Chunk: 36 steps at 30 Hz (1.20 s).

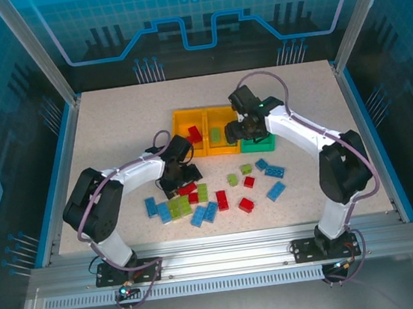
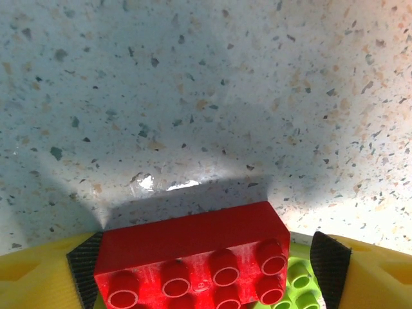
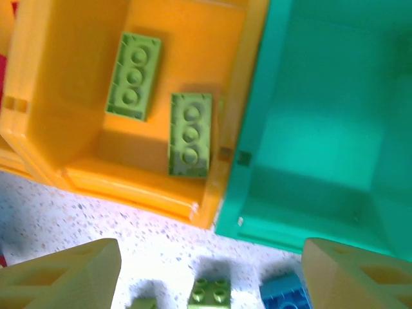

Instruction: Sort the legos into containers by color

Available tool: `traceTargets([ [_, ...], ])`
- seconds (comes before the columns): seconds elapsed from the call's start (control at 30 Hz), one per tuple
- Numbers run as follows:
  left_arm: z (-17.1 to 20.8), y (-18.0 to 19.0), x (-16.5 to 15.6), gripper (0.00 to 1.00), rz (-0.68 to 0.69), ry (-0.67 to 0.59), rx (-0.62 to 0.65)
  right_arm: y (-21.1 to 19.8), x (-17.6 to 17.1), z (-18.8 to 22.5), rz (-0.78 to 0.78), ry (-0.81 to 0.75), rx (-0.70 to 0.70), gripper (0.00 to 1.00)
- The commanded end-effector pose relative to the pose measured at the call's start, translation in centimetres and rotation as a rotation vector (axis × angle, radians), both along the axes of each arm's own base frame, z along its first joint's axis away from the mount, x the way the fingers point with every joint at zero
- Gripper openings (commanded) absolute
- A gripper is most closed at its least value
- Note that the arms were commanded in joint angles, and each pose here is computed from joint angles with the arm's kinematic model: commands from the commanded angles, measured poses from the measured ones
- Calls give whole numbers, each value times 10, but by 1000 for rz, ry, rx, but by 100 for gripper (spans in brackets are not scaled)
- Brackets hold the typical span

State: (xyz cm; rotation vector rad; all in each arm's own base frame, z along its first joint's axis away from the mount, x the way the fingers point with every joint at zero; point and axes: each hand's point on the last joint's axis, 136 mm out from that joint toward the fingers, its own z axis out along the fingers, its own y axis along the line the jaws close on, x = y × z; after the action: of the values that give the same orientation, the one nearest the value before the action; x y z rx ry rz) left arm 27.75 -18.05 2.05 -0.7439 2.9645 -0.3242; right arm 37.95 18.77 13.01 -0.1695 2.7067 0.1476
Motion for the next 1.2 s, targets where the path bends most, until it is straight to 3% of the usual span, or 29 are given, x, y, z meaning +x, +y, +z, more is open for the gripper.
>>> traceTargets([
  [0.0,1,-8,0,84,-36,20,-13,-21,-13,8,-43,-28,-43,76],
  [0.3,1,-6,-2,76,-50,28,1,-50,-48,-2,-75,-24,-104,77],
  [0.5,6,-4,3,73,-56,9,18,-52,-67,-13,-89,13,-70,77],
  [0.67,14,-7,9,64,-71,-13,16,-54,-74,-16,-108,18,-57,77],
  [0.8,17,-5,12,64,-73,-23,27,-56,-76,-15,-115,20,-56,77],
  [1.0,42,-2,32,65,-84,-87,41,-43,-90,-19,-107,43,-20,77],
  [1.17,79,6,69,66,-92,-181,44,-23,-104,-25,-90,72,10,77],
])
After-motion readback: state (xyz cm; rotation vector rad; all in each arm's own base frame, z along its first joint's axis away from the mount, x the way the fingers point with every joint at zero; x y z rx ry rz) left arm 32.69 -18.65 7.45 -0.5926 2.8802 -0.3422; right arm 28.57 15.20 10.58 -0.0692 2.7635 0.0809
